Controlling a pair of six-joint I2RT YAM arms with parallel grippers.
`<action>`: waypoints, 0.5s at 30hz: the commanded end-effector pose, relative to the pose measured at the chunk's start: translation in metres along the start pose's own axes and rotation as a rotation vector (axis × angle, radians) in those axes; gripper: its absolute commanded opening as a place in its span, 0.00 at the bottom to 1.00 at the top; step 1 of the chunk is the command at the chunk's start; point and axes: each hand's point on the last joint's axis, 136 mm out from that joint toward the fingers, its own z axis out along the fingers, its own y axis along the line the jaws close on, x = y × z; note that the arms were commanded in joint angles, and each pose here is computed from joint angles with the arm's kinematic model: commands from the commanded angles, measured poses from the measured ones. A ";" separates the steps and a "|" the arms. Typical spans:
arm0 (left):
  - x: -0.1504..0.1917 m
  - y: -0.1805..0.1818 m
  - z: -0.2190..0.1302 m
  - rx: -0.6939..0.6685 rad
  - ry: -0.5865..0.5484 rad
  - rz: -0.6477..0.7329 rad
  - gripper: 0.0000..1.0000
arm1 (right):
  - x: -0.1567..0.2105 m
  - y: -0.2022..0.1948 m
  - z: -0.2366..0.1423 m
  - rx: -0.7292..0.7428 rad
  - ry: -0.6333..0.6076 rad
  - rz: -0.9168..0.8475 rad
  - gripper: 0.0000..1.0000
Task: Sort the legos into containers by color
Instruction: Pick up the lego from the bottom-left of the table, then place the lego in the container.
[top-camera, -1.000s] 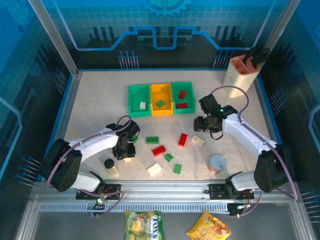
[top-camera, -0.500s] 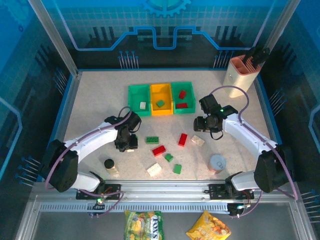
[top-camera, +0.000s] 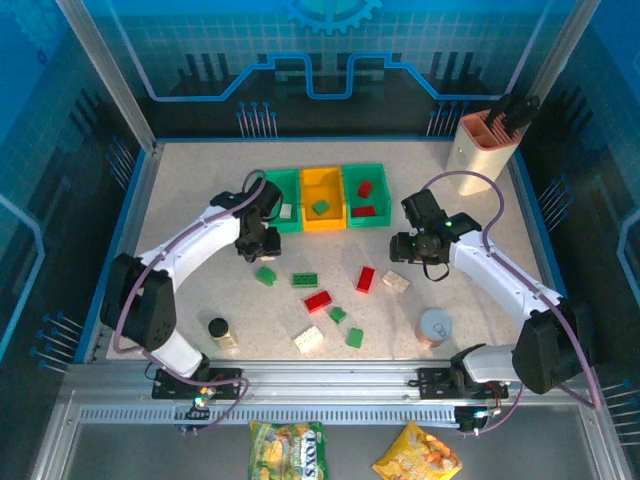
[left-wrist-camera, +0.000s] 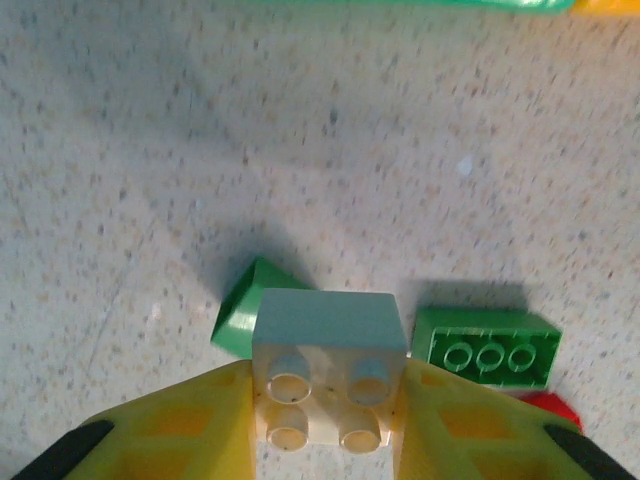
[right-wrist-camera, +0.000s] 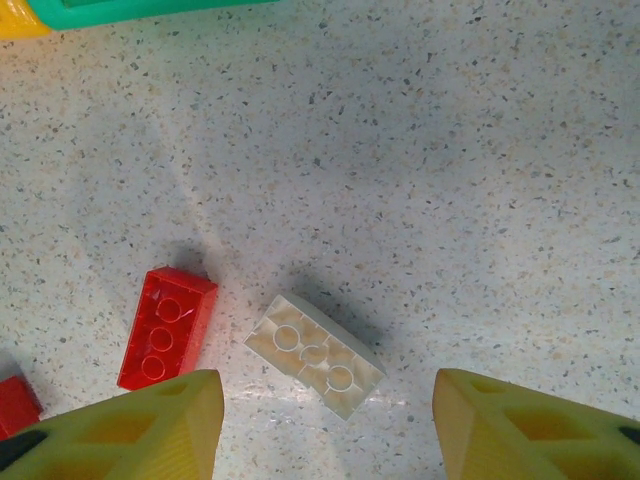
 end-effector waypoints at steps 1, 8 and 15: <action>-0.018 0.000 -0.003 -0.016 -0.006 0.050 0.34 | 0.008 -0.007 -0.006 0.024 0.004 -0.003 0.58; -0.061 -0.006 -0.001 -0.020 -0.040 0.072 0.34 | 0.009 -0.010 -0.009 0.034 -0.005 0.001 0.58; -0.104 -0.014 0.006 -0.059 -0.070 0.116 0.34 | 0.009 -0.013 -0.013 0.040 -0.013 0.001 0.58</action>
